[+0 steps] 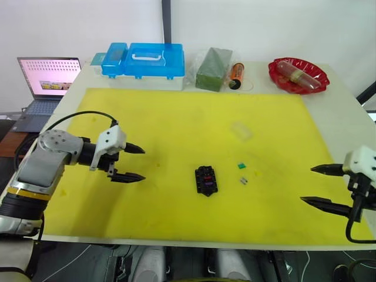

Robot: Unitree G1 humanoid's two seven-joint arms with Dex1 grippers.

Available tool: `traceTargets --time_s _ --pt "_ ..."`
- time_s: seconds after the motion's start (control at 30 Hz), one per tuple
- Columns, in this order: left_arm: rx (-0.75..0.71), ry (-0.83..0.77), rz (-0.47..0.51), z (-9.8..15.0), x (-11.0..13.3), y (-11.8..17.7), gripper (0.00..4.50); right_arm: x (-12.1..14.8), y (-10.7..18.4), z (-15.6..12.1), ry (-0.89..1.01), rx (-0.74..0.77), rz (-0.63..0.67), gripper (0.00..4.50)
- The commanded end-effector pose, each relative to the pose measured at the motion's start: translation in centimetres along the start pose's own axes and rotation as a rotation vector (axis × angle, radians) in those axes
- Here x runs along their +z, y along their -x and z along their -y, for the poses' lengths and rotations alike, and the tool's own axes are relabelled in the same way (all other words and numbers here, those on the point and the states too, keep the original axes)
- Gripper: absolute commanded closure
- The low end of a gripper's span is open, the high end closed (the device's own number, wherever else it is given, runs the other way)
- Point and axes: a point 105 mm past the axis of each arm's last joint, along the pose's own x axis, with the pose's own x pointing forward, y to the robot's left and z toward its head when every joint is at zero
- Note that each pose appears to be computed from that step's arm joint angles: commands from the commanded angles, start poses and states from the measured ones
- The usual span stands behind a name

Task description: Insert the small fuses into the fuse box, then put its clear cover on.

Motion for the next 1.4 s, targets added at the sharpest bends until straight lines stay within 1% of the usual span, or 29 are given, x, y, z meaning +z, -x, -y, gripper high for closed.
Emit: traceTargets --time_s 0.03,0.13,0.23,0.3,0.37,0.5,0.63,1.0,1.4 --pt "-0.034 -0.065 0.05 0.6 1.8 -0.9 0.0 1.0 -1.3 0.0 -0.058 0.055 0.01 0.04" --pt "-0.073 -0.091 0.073 0.9 2.6 -2.2 0.0 1.7 -3.0 0.1 -0.158 0.147 -0.004 0.04" --pt "-0.092 -0.111 0.086 1.1 3.0 -3.1 0.0 2.3 -4.1 0.4 -0.244 0.202 -0.012 0.04" --pt "-0.118 -0.136 0.106 1.4 3.6 -4.2 0.0 2.2 -5.5 0.8 -0.327 0.25 -0.049 0.04" --pt "-0.139 -0.156 0.119 1.9 3.9 -5.1 0.0 1.9 -6.6 1.1 -0.336 0.283 -0.077 0.04" --pt "-0.14 -0.159 0.133 2.1 4.1 -6.0 0.0 2.1 -8.1 1.2 -0.363 0.346 -0.095 0.95" --pt "-0.135 -0.165 0.135 2.3 4.0 -6.3 0.0 2.4 -9.1 1.0 -0.362 0.387 -0.119 2.35" --pt "-0.133 -0.159 0.14 2.7 3.9 -6.4 0.0 2.3 -11.9 0.1 -0.365 0.461 -0.165 2.35" --pt "-0.126 -0.16 0.148 2.9 4.1 -6.6 0.0 1.1 -12.5 0.1 -0.394 0.479 -0.21 2.35"
